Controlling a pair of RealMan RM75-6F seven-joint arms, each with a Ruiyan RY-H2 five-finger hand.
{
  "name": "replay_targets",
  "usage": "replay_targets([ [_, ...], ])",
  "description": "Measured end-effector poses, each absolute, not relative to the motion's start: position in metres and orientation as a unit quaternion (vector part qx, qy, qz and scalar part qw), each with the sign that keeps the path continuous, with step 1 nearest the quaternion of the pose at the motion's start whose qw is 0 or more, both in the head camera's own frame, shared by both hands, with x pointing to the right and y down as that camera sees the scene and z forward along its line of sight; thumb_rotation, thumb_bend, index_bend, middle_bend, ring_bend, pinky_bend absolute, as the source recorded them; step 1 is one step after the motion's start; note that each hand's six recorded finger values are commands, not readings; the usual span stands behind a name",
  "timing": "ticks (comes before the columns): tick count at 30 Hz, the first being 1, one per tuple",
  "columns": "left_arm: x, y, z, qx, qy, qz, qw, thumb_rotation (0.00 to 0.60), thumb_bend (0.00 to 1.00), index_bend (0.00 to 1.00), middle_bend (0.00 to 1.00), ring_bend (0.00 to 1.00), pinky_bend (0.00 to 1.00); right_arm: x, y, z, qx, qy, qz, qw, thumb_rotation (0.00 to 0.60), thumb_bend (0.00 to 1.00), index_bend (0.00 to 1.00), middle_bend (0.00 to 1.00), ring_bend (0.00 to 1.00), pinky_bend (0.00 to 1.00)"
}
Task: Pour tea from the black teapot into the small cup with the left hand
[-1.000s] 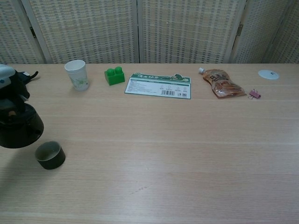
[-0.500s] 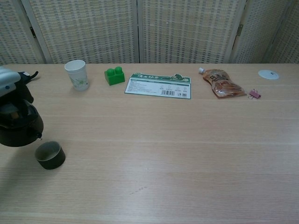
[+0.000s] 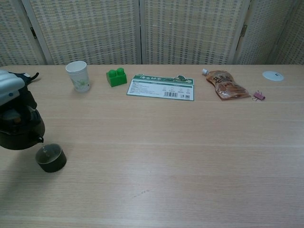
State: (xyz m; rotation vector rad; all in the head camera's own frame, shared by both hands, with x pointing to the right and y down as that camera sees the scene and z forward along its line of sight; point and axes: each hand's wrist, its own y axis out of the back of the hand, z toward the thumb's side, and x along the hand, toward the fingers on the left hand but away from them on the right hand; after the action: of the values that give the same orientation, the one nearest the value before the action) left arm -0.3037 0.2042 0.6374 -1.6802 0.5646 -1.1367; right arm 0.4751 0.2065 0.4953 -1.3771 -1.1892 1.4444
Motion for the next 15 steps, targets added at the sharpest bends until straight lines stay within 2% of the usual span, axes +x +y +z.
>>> replay_targets([
  [15, -0.2991, 0.2073, 0.6353, -0.682, 0.22, -0.464, 0.52, 0.6, 0.39, 1.0, 1.0, 1.0, 0.47, 0.4767, 0.2074, 0.4946, -0.543, -0.472, 0.57, 0.397, 0.6, 0.14, 0.07, 0.08, 0.0, 0.0],
])
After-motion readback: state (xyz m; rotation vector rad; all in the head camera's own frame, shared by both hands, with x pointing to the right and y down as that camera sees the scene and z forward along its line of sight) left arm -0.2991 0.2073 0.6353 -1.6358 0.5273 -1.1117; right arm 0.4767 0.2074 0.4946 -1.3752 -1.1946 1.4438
